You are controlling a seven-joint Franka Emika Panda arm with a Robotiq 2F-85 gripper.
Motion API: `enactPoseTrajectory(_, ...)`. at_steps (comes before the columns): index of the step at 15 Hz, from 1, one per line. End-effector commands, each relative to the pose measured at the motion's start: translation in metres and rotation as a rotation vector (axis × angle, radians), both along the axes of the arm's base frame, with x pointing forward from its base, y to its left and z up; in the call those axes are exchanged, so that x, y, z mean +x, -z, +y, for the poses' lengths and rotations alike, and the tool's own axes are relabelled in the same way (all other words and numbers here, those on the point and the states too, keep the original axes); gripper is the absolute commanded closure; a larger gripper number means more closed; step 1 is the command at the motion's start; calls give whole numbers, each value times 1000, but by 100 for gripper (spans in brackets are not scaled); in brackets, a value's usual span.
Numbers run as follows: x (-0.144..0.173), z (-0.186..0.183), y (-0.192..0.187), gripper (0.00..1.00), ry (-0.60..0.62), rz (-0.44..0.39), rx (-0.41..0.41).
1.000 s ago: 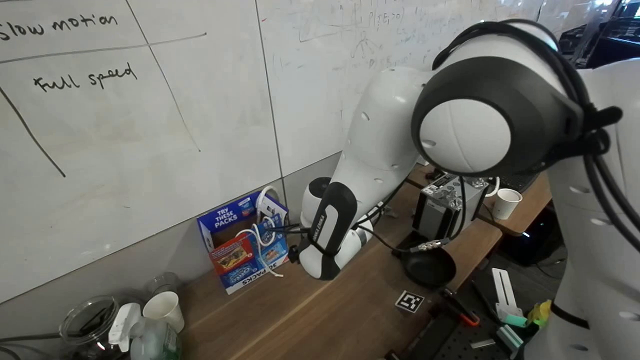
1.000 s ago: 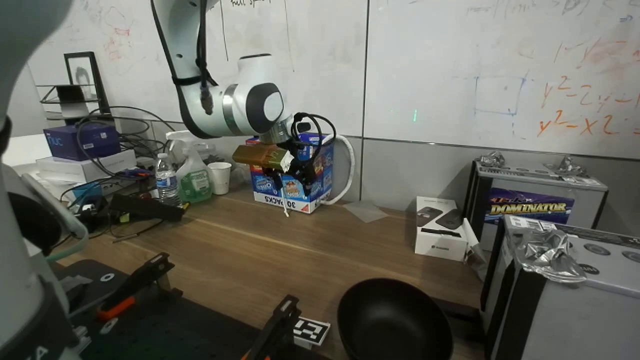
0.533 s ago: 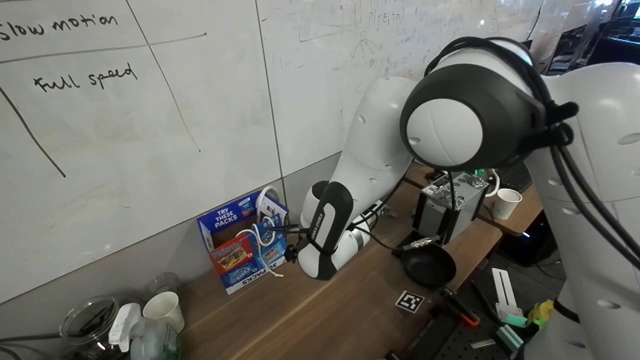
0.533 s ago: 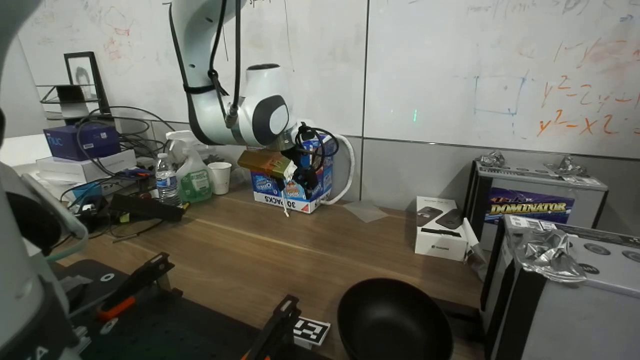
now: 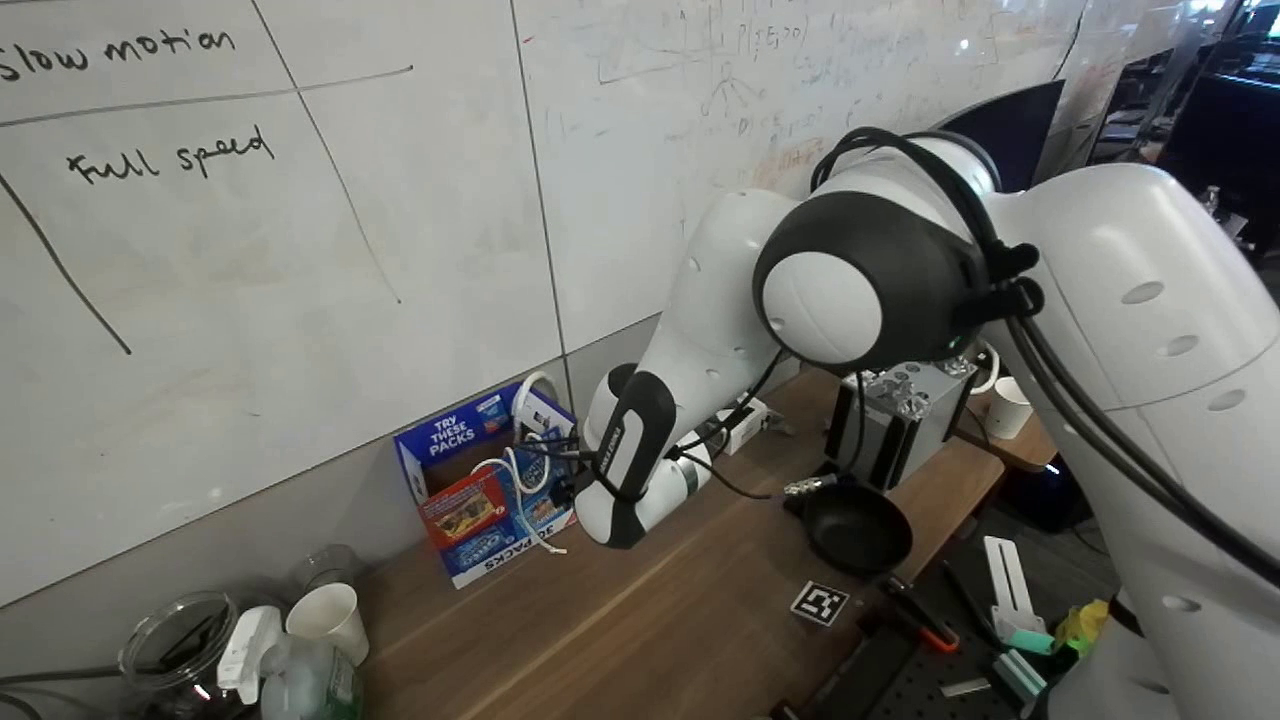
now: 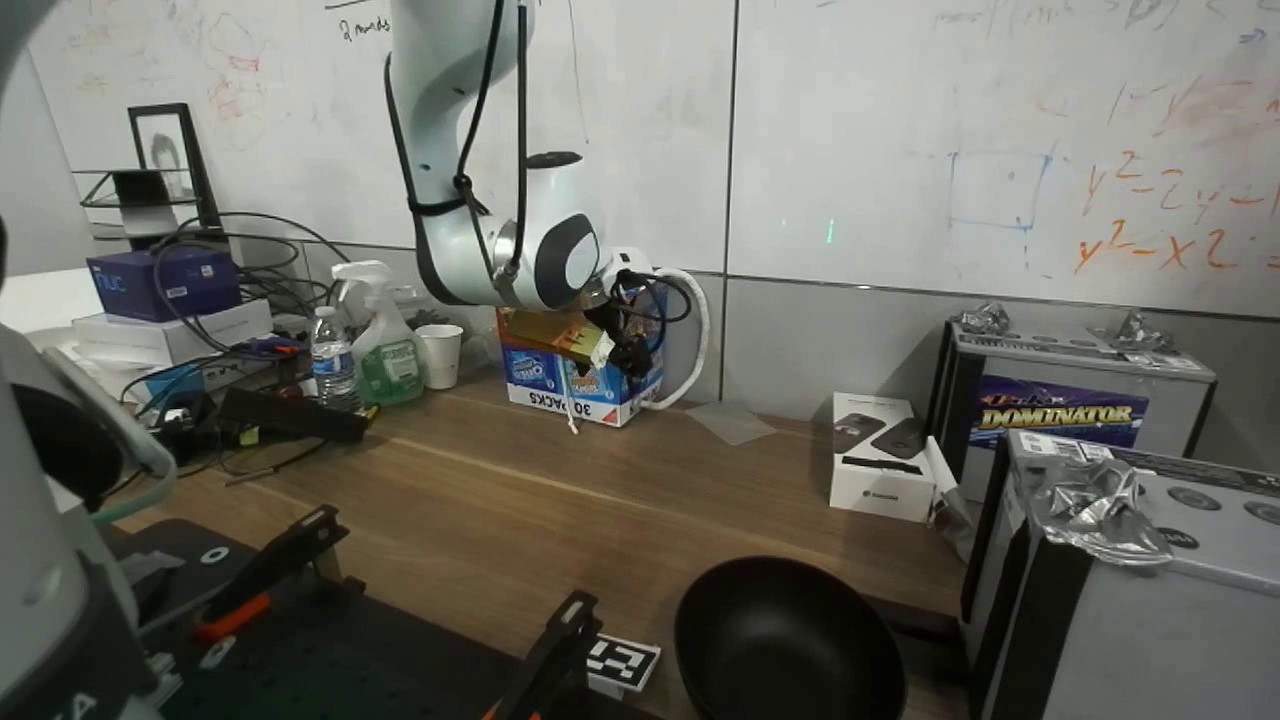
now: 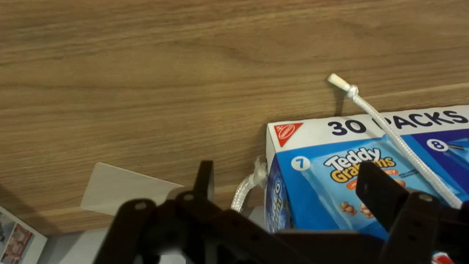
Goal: Put the strings in the blue box
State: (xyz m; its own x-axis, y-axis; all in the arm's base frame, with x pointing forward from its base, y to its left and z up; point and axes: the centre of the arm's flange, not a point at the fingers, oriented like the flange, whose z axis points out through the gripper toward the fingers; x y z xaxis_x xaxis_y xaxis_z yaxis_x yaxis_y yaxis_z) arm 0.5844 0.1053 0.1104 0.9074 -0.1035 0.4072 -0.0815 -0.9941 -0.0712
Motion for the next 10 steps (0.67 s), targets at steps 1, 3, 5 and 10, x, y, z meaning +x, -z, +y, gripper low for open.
enactPoseTrajectory(1, 26, 5, -11, 0, 12, -63, 20)
enactPoseTrajectory(3, 28, 9, -27, 0, 14, -81, 36)
enactPoseTrajectory(5, 30, 15, -41, 0, 16, -88, 55)
enactPoseTrajectory(10, 28, 44, -79, 0, 51, -79, 88)
